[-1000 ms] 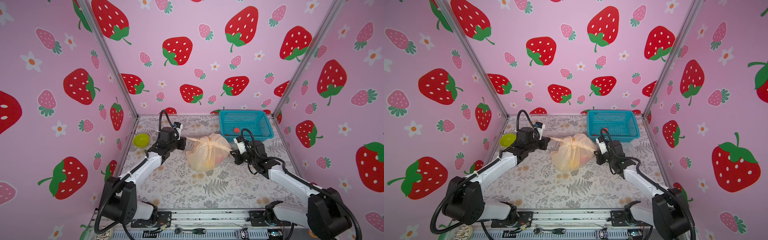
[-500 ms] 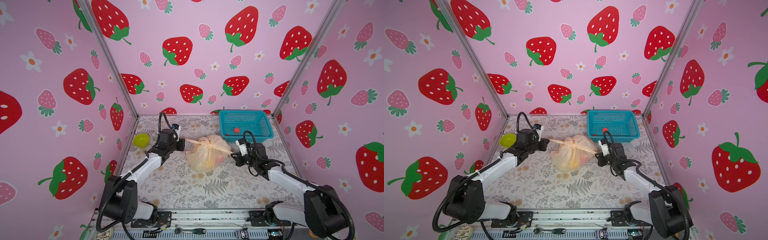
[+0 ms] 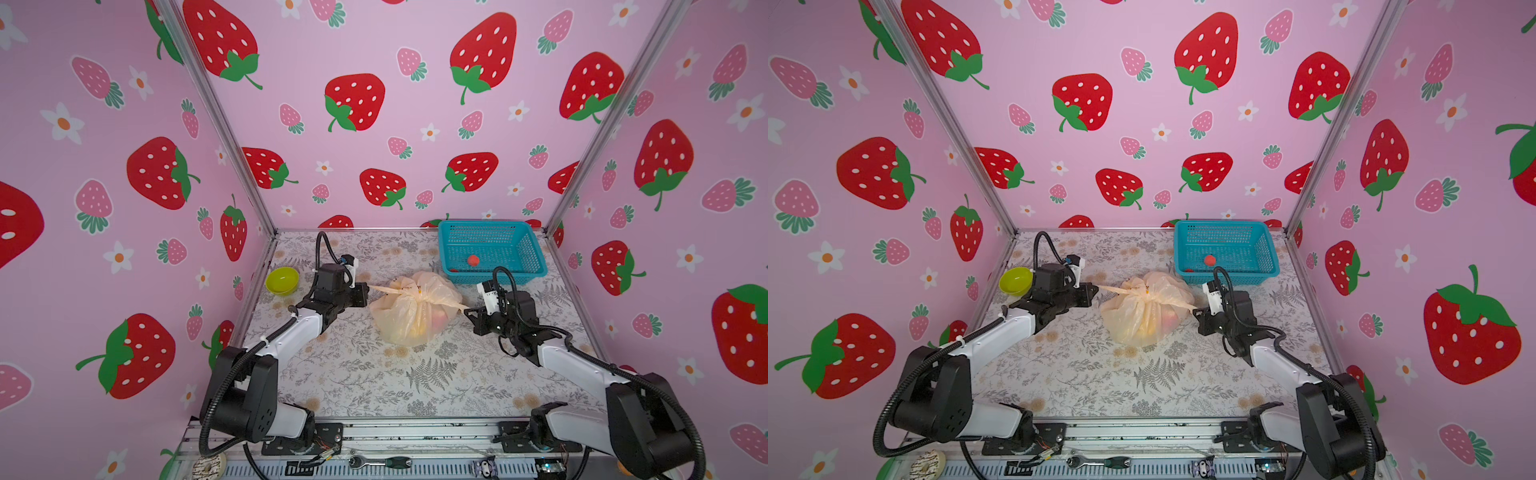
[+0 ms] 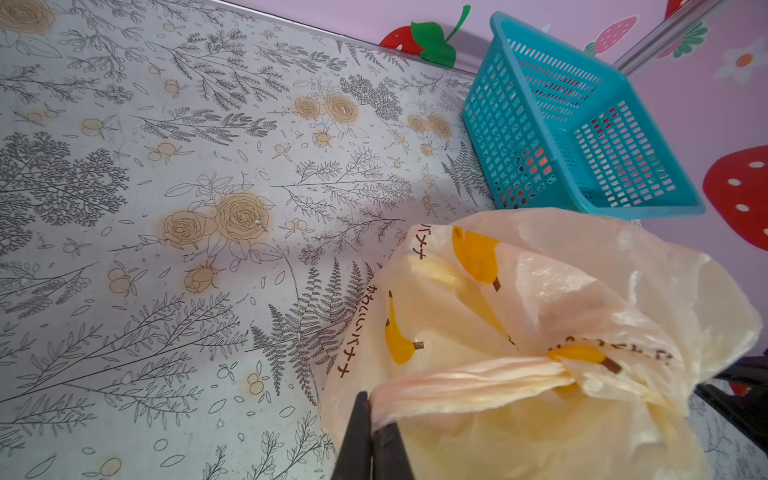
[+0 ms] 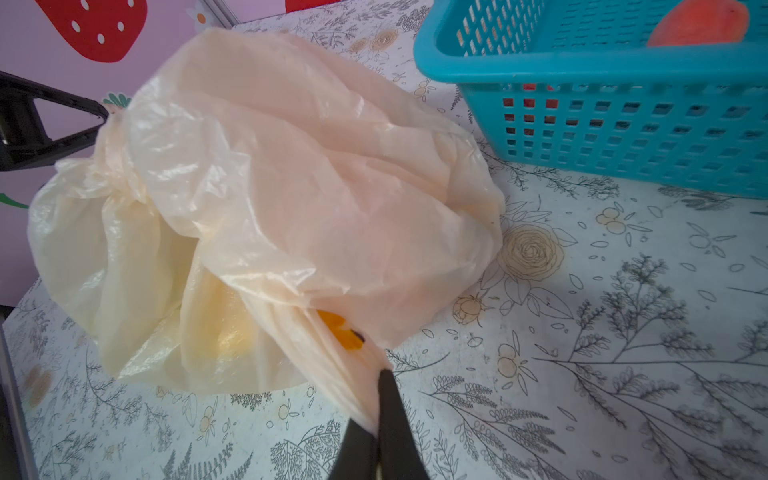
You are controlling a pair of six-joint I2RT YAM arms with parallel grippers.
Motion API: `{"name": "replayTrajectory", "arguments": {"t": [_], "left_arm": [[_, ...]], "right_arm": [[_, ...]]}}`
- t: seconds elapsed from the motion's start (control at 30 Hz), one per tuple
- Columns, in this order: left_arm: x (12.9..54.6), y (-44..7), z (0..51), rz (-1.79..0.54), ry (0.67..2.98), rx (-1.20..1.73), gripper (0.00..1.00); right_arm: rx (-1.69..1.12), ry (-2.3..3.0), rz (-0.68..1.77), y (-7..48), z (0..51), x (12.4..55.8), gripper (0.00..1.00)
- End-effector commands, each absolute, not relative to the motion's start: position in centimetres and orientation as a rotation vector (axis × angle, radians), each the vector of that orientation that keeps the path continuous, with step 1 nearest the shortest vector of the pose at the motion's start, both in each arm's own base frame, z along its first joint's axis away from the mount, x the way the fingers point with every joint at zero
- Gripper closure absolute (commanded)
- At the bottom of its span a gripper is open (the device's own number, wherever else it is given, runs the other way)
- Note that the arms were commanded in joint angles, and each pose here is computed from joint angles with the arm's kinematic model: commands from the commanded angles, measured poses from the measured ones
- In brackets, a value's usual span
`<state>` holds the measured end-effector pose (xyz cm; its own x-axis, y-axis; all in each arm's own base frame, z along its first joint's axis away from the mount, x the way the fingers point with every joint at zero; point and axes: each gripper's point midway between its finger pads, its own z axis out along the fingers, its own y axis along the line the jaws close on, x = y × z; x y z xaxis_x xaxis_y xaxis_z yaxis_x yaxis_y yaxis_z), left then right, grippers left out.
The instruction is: Place the fake fruits into the plastic bag and tie a complex knot
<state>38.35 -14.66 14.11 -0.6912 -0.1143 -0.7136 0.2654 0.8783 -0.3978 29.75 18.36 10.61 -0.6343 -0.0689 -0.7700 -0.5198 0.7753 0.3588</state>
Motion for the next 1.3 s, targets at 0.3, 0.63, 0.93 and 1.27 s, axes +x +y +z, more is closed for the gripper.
{"name": "replayTrajectory", "arguments": {"t": [0.3,0.63,0.93,1.27], "left_arm": [[36.7,-13.7,18.8,-0.621,2.109,0.102,0.23],[35.5,-1.8,18.6,-0.113,1.972,-0.279,0.01],[38.9,1.0,15.0,0.099,1.946,-0.166,0.01],[41.5,2.5,15.2,0.046,1.903,-0.165,0.01]], "right_arm": [[-0.377,1.992,0.52,15.4,18.7,30.3,0.51],[0.006,1.761,-0.092,4.7,20.4,32.9,0.0],[0.06,1.725,-0.263,1.3,13.9,34.9,0.0],[-0.044,1.714,-0.194,1.7,12.7,38.7,0.0]]}}
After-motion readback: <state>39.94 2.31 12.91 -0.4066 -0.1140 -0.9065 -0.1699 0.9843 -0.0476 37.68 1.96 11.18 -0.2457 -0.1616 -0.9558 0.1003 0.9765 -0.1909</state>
